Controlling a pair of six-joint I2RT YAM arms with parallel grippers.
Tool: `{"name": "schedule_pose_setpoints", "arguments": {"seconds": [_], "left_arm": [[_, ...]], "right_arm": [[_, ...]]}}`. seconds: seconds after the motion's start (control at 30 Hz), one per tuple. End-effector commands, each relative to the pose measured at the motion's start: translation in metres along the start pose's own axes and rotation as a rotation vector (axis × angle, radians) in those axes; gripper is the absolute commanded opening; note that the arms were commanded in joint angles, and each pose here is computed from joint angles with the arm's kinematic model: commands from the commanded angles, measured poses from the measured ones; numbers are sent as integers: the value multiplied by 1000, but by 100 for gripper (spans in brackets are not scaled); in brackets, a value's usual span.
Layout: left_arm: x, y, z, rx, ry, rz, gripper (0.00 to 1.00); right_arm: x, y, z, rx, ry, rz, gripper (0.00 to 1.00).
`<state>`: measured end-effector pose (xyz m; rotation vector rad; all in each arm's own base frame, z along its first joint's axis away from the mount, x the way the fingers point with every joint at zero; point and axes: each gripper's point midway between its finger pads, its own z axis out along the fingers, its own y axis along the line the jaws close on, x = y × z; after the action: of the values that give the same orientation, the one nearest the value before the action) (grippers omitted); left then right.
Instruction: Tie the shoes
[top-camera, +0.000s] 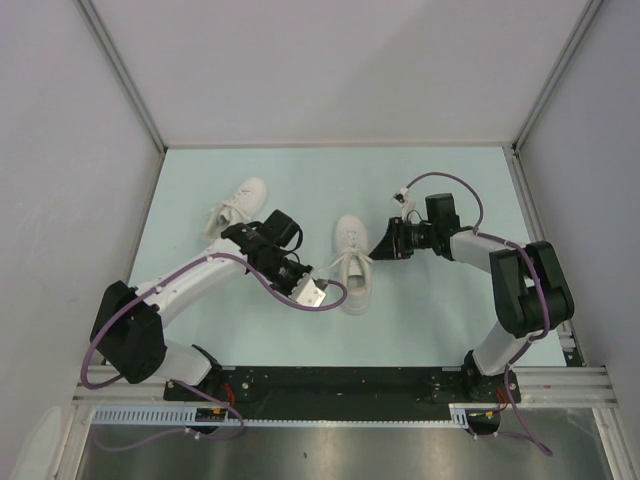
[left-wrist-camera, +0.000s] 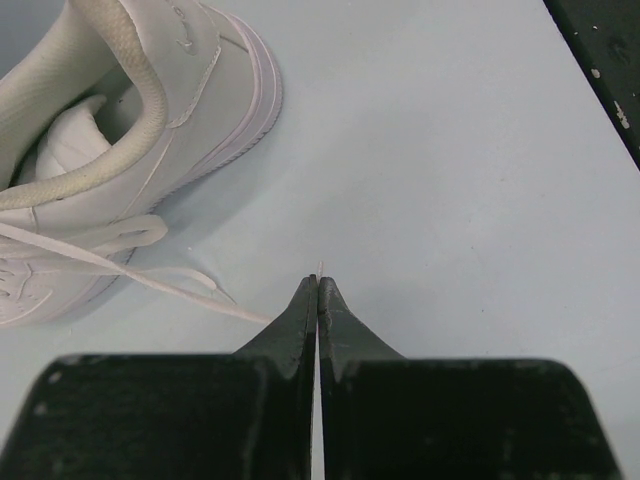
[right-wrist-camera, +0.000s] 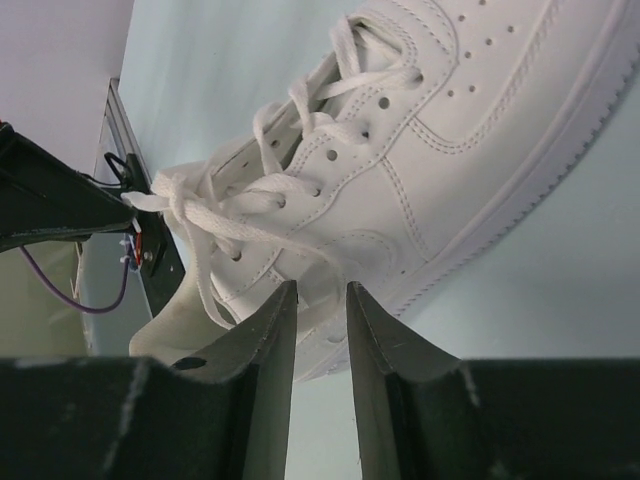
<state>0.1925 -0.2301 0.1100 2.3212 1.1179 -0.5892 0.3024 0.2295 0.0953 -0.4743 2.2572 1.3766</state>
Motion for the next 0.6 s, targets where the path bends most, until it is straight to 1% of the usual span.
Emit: {"name": "schedule_pose_setpoints", "arguments": {"seconds": [0.0, 0.07, 0.13, 0.23, 0.27, 0.37, 0.47, 0.5, 0.53, 0.57], "left_arm": [[-9, 3, 1, -14, -57, 49, 0], [-9, 4, 1, -13, -59, 48, 0], [-9, 4, 1, -12, -59, 44, 0], [-10, 5, 1, -14, -60, 42, 0], [-10, 5, 1, -14, -59, 41, 0], [-10, 5, 1, -13, -62, 42, 0], [-9, 5, 1, -14, -59, 42, 0], [-9, 6, 2, -15, -59, 40, 0], [-9, 6, 2, -15, -59, 37, 0], [-8, 7, 2, -15, -57, 36, 0]], "right_arm": [[-12, 0, -4, 32, -21, -23, 33], [-14, 2, -3, 41, -26, -38, 34], [-15, -2, -2, 64, -31, -39, 40], [-12, -2, 2, 73, -21, -42, 47], [-11, -2, 3, 73, -18, -48, 47], [-1, -3, 5, 65, 18, -19, 43], [1, -3, 5, 30, 25, 13, 28], [0, -3, 2, 12, 19, 23, 15], [0, -4, 1, 5, 21, 43, 6], [-6, -4, 0, -1, 0, 37, 0]]}}
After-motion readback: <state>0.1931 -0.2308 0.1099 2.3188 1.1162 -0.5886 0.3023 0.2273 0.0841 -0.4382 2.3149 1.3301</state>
